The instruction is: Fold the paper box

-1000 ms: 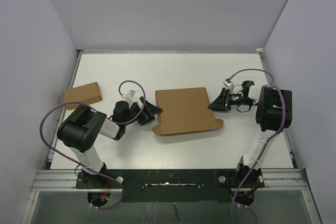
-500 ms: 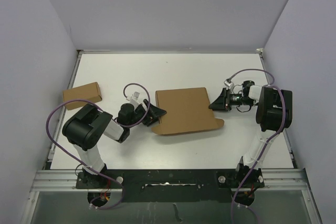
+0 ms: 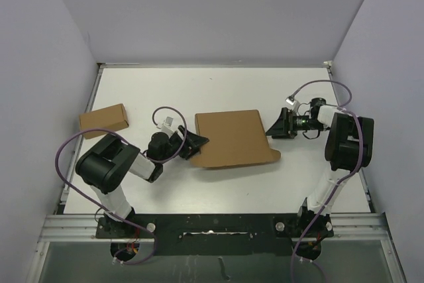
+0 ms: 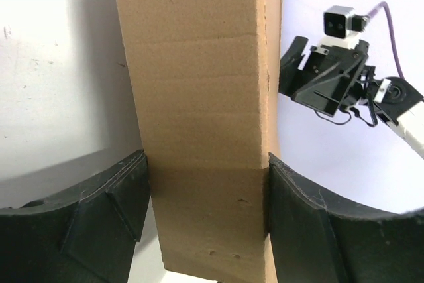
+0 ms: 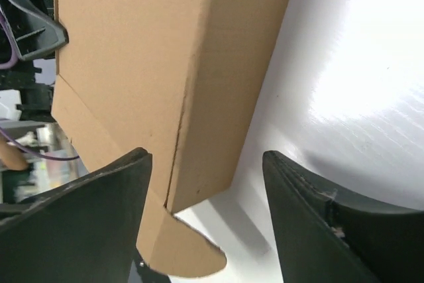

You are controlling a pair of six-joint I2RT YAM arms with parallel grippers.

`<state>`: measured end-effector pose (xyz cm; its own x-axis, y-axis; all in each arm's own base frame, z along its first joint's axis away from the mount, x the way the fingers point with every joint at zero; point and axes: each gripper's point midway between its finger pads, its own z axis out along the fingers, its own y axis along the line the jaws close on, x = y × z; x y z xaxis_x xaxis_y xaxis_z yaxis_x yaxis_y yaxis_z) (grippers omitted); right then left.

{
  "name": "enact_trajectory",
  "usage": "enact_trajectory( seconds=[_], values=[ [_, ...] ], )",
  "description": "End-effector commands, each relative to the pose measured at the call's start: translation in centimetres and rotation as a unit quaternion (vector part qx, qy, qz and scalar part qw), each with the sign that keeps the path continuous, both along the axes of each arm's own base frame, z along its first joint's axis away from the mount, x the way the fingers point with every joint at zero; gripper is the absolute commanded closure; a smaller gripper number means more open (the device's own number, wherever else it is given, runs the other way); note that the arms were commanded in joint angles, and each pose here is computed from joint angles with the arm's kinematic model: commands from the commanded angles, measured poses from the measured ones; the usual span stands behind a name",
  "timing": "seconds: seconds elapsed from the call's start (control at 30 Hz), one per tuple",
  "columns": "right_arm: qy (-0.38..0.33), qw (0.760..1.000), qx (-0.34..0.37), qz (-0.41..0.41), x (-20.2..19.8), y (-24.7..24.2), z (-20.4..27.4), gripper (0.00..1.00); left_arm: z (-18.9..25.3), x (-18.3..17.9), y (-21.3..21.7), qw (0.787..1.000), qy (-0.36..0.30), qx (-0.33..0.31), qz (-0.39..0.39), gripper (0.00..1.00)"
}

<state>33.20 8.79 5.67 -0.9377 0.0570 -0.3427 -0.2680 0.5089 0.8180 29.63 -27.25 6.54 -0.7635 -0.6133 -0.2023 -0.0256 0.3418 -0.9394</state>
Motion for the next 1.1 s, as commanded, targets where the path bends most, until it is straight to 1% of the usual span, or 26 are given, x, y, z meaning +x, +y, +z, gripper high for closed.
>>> enact_trajectory(
  seconds=[0.0, 0.1, 0.2, 0.27, 0.33, 0.4, 0.47, 0.53, 0.6, 0.67, 0.7, 0.77, 0.8, 0.87, 0.97, 1.07],
  values=[
    [-0.135, 0.99, -0.028, 0.022, 1.5, -1.2, 5.9, 0.29, 4.9, 1.1, 0.4, 0.997, -0.053, -0.038, 0.031, 0.49],
    [-0.187, 0.981, -0.039, 0.039, 1.1, -1.2, 8.3, 0.24, 5.5, 1.1, 0.8, 0.997, -0.053, -0.039, 0.04, 0.49],
    [-0.244, 0.967, -0.046, 0.062, 0.4, -0.7, 10.5, 0.23, 6.1, 1.3, 1.1, 0.997, -0.047, -0.04, 0.049, 0.49],
    [-0.288, 0.952, -0.052, 0.084, -0.2, 0.0, 12.1, 0.22, 6.1, 1.4, 1.3, 0.997, -0.034, -0.04, 0.055, 0.49],
    [-0.346, 0.928, -0.067, 0.118, -1.0, 1.2, 13.6, 0.19, 6.2, 1.4, 1.4, 0.997, -0.017, -0.044, 0.061, 0.49],
    [-0.403, 0.897, -0.09, 0.161, -2.0, 2.8, 14.7, 0.13, 6.3, 1.5, 1.4, 0.997, -0.001, -0.049, 0.066, 0.49],
    [-0.461, 0.855, -0.122, 0.203, -2.9, 4.6, 15.4, 0.02, 6.4, 1.6, 1.5, 0.996, 0.02, -0.054, 0.073, 0.49],
    [-0.527, 0.805, -0.141, 0.233, -4.0, 6.3, 16.3, 0.02, 6.5, 1.6, 1.5, 0.994, 0.043, -0.058, 0.079, 0.49],
    [-0.592, 0.744, -0.135, 0.279, -5.5, 7.7, 16.7, 0.02, 6.7, 1.6, 1.6, 0.993, 0.059, -0.057, 0.085, 0.49],
    [-0.632, 0.694, -0.134, 0.318, -6.6, 9.1, 16.7, 0.02, 7.1, 1.7, 1.8, 0.992, 0.072, -0.056, 0.09, 0.49],
    [-0.638, 0.68, -0.142, 0.333, -6.7, 9.6, 16.6, 0.02, 7.2, 1.7, 1.9, 0.991, 0.078, -0.054, 0.094, 0.48],
    [-0.631, 0.666, -0.163, 0.364, -6.9, 10.5, 15.5, 0.02, 7.3, 1.6, 2.0, 0.989, 0.093, -0.051, 0.1, 0.48],
    [-0.628, 0.655, -0.187, 0.376, -6.6, 10.6, 14.8, 0.02, 7.4, 1.6, 2.1, 0.988, 0.101, -0.049, 0.104, 0.48],
    [-0.635, 0.632, -0.207, 0.394, -6.5, 11.5, 14.1, 0.02, 7.3, 1.6, 2.4, 0.985, 0.125, -0.046, 0.113, 0.48],
    [-0.636, 0.616, -0.226, 0.407, -6.3, 12.3, 13.4, 0.02, 7.7, 1.6, 2.5, 0.982, 0.141, -0.045, 0.117, 0.48],
    [-0.641, 0.594, -0.247, 0.419, -6.1, 13.0, 12.3, 0.02, 8.1, 1.7, 2.7, 0.979, 0.152, -0.054, 0.123, 0.48]
  ],
)
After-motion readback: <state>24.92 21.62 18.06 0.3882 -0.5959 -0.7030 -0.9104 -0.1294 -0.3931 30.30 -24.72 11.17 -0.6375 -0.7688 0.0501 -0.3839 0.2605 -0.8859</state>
